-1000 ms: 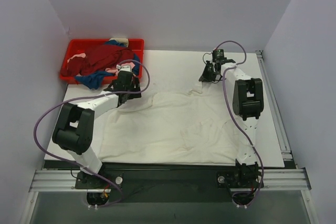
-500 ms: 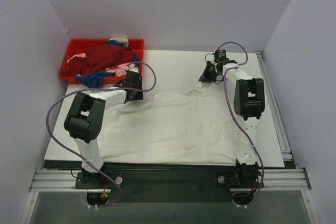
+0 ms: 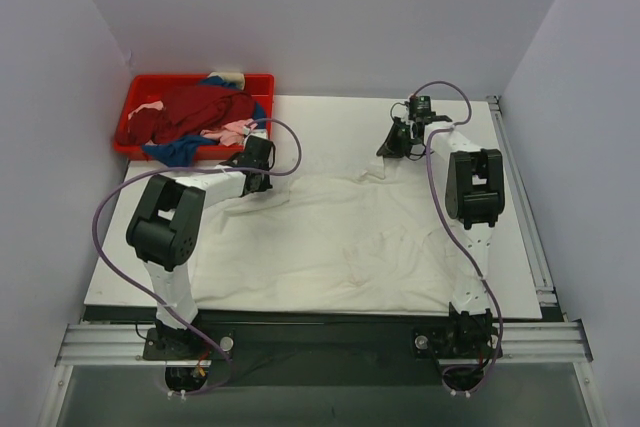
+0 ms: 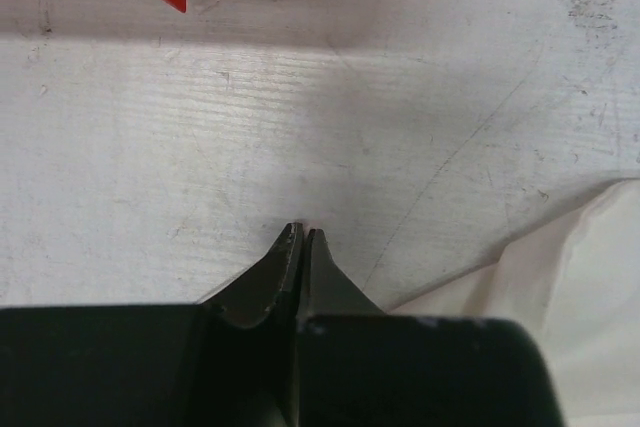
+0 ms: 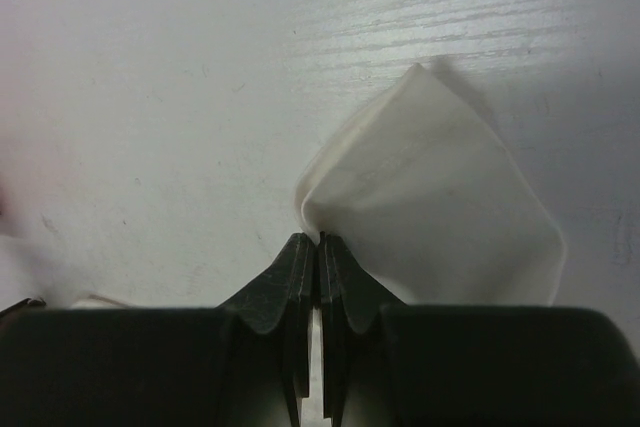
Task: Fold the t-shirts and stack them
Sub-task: Grap the side of the flattened tshirt furthest away from the robot with both arms
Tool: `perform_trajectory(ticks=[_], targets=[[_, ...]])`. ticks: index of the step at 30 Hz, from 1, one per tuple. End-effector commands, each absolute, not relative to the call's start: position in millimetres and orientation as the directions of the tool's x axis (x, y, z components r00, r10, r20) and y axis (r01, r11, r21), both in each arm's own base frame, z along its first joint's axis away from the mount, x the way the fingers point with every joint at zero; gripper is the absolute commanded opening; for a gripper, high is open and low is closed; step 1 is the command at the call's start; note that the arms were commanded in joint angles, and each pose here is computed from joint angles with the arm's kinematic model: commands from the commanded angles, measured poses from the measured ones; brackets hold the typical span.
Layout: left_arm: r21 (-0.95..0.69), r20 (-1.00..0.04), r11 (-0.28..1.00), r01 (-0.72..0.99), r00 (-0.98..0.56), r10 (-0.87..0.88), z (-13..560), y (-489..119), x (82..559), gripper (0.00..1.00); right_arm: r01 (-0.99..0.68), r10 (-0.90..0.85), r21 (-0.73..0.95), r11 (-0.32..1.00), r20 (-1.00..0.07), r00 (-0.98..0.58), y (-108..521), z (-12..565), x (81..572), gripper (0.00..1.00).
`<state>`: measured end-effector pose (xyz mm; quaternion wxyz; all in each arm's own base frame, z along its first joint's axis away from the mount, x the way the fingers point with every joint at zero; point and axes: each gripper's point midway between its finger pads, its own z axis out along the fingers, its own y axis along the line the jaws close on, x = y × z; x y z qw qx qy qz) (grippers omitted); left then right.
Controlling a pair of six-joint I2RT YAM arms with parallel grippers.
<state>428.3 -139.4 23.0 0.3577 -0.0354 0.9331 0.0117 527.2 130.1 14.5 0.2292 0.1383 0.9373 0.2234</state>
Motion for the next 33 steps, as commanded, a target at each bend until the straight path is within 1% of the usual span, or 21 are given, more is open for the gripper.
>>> perform_trajectory(ticks=[1, 8, 14, 20, 26, 33], targets=[[0.01, -0.69, 0.995, -0.099, -0.721, -0.065, 34.7, -137.8, 437.8, 0.0, 0.139, 0.362, 0.504, 0.852, -0.377, -0.853, 130.5, 38.7, 521.9, 0.0], [0.032, -0.763, 0.985, -0.171, -0.641, -0.086, 75.4, -115.0, 442.0, 0.0, 0.115, 0.37, 0.517, 0.848, -0.423, -0.827, 129.0, 74.2, 518.9, 0.0], [0.003, -0.832, 0.977, -0.213, -0.543, -0.115, 116.7, -96.7, 439.5, 0.0, 0.097, 0.375, 0.513, 0.853, -0.473, -0.797, 124.9, 104.8, 512.4, 0.0], [0.003, -0.841, 0.976, -0.217, -0.529, -0.115, 124.2, -91.0, 439.2, 0.0, 0.085, 0.379, 0.513, 0.854, -0.503, -0.777, 122.7, 124.5, 508.8, 0.0], [0.001, -0.842, 0.969, -0.248, -0.523, -0.133, 128.2, -76.9, 444.8, 0.0, 0.094, 0.406, 0.522, 0.848, -0.523, -0.749, 113.8, 139.7, 520.3, 0.0], [0.014, -0.866, 0.967, -0.255, -0.486, -0.116, 148.3, -65.0, 467.6, 0.0, 0.072, 0.416, 0.548, 0.834, -0.538, -0.733, 113.3, 163.6, 535.4, 0.0]])
